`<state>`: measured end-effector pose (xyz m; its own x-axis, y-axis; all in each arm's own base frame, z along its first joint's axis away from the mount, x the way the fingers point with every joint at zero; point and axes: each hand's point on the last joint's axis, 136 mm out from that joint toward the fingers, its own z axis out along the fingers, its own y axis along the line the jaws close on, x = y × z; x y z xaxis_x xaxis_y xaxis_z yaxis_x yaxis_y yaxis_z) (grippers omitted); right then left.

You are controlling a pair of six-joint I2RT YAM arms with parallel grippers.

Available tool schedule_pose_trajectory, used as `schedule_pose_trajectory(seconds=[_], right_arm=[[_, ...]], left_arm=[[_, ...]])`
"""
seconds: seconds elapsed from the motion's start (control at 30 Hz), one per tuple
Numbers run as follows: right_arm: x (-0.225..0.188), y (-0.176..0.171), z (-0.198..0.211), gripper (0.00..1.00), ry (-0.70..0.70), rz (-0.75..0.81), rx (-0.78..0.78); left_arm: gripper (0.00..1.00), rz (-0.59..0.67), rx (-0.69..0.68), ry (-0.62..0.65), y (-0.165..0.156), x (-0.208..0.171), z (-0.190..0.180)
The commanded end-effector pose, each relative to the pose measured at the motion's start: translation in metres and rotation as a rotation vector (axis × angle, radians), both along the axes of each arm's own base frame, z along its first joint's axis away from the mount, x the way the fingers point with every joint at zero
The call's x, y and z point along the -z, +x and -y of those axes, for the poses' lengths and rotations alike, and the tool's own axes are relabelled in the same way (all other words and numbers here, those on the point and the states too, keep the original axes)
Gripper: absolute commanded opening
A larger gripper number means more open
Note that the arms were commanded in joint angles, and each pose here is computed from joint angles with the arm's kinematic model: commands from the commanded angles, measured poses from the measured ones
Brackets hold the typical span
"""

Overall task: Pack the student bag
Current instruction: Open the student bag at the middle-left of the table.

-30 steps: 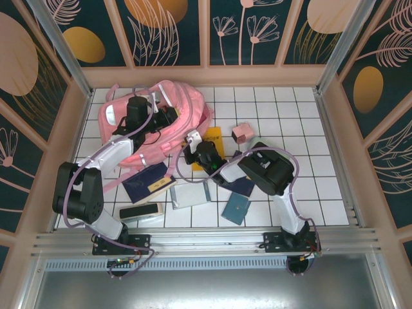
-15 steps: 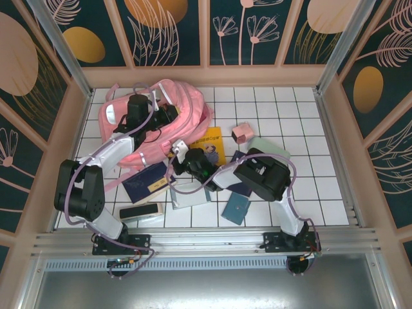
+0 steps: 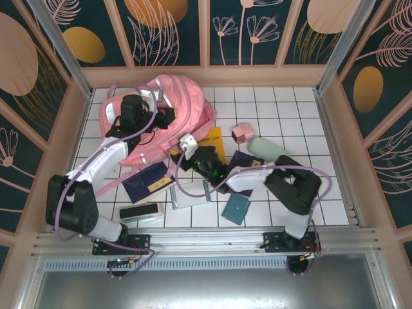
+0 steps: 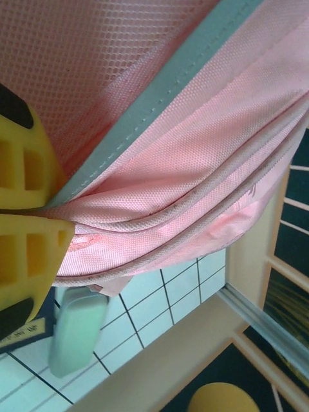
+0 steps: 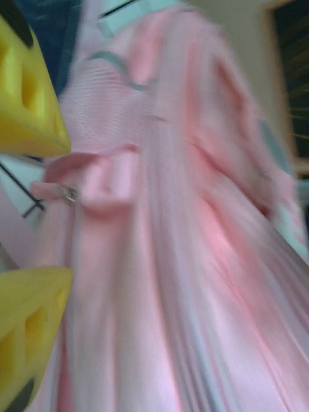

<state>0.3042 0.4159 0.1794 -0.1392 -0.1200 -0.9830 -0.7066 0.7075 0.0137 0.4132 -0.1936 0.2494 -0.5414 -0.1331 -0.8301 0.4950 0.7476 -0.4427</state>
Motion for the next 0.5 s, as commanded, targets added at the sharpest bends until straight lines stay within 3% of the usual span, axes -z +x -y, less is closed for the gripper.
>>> schedule_pose_trajectory(seconds=[0.0, 0.17, 0.23, 0.37, 0.47], right_arm=[[-0.053, 0.017, 0.044, 0.39, 0.121, -0.048, 0.17], [-0.104, 0.043, 0.113, 0.0, 0.29, -0.162, 0.314], [-0.113, 0.05, 0.152, 0.0, 0.39, -0.185, 0.422], [-0.115, 0.067, 0.19, 0.0, 0.403, -0.213, 0.411], [-0.092, 0.089, 0.195, 0.0, 0.37, -0.365, 0.346]], left_arm=[[0.0, 0.303, 0.093, 0.106, -0.016, -0.047, 0.003], [0.0, 0.387, 0.13, 0.161, -0.037, -0.043, -0.001], [0.0, 0.426, 0.143, 0.171, -0.045, -0.045, -0.001], [0.0, 0.491, 0.19, 0.192, -0.06, -0.048, 0.002], [0.0, 0.518, 0.233, 0.203, -0.066, -0.048, 0.007]])
